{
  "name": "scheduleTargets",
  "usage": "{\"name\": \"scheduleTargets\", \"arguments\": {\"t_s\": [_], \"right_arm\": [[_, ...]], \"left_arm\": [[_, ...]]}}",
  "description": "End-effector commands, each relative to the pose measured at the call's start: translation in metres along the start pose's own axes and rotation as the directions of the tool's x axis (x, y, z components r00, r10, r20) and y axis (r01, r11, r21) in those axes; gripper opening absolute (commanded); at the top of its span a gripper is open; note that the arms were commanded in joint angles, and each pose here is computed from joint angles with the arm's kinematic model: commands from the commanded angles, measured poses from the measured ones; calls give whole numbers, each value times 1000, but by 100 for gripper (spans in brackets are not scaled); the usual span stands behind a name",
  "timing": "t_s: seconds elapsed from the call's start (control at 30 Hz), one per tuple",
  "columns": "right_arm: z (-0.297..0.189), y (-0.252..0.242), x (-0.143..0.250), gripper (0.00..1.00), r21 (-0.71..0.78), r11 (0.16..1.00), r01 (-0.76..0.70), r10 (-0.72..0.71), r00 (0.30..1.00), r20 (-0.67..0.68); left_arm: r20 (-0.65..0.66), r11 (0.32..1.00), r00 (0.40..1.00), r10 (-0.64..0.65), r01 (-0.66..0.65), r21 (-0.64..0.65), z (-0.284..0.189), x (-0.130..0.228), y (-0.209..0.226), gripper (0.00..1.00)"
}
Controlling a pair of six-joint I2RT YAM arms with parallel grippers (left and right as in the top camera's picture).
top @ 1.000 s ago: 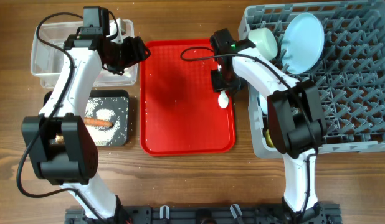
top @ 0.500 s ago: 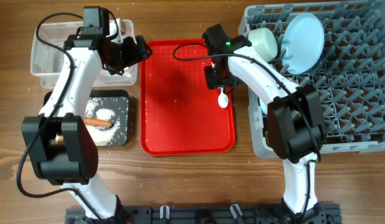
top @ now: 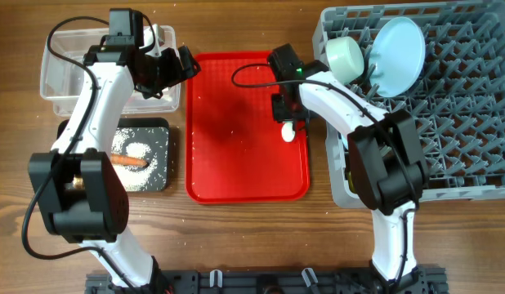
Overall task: Sort waste into correct bins and load items into the dishwasher rack
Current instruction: 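Grasp the white spoon on the red tray with the right gripper, then carry the white spoon into the rack and release it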
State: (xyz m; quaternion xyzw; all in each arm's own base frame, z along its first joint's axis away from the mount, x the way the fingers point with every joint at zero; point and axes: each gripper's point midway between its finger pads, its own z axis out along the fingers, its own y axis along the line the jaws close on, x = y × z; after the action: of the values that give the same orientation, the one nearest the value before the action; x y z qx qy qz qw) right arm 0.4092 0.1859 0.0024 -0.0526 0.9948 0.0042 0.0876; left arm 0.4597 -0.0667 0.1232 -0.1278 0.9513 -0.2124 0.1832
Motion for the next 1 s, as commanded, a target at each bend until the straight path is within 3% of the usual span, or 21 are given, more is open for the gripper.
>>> {"name": "scheduleTargets", "arguments": {"t_s": [0.0, 0.1, 0.2, 0.4, 0.47, 0.6, 0.87, 0.9, 0.93, 0.97], "right_arm": [[3, 3, 10, 21, -26, 1000, -7, 6, 1000, -25], [3, 6, 10, 4, -39, 999, -10, 8, 1000, -30], [-3, 13, 9, 4, -80, 997, -8, 4, 999, -42], [-133, 10, -18, 4, -147, 988, 41, -21, 991, 135], [-175, -17, -9, 4, -116, 993, 13, 7, 985, 172], [-231, -131, 36, 4, 104, 975, -195, 178, 972, 154], [-191, -235, 95, 5, 231, 861, -452, 465, 885, 1], [-184, -239, 100, 6, 214, 852, -478, 492, 870, -16], [-179, -239, 101, 19, 183, 851, -493, 505, 863, -25], [-177, -241, 101, 44, 172, 846, -504, 516, 856, -28]], "left_arm": [[18, 1000, 1000, -1, 1, -8, -6, -3, 0, 100], [18, 1000, 1000, -1, 1, -8, -6, -3, 0, 100], [18, 1000, 1000, -1, 1, -8, -6, -3, 0, 100], [18, 1000, 1000, -1, 1, -8, -6, -3, 0, 100], [18, 1000, 1000, -1, 1, -8, -6, -3, 0, 100], [18, 1000, 1000, -1, 1, -8, -6, -3, 0, 100], [18, 1000, 1000, -1, 1, -8, -6, -3, 0, 100], [18, 1000, 1000, -1, 1, -8, -6, -3, 0, 100], [18, 1000, 1000, -1, 1, -8, -6, -3, 0, 100], [18, 1000, 1000, 0, 1, -8, -6, -3, 0, 100]]}}
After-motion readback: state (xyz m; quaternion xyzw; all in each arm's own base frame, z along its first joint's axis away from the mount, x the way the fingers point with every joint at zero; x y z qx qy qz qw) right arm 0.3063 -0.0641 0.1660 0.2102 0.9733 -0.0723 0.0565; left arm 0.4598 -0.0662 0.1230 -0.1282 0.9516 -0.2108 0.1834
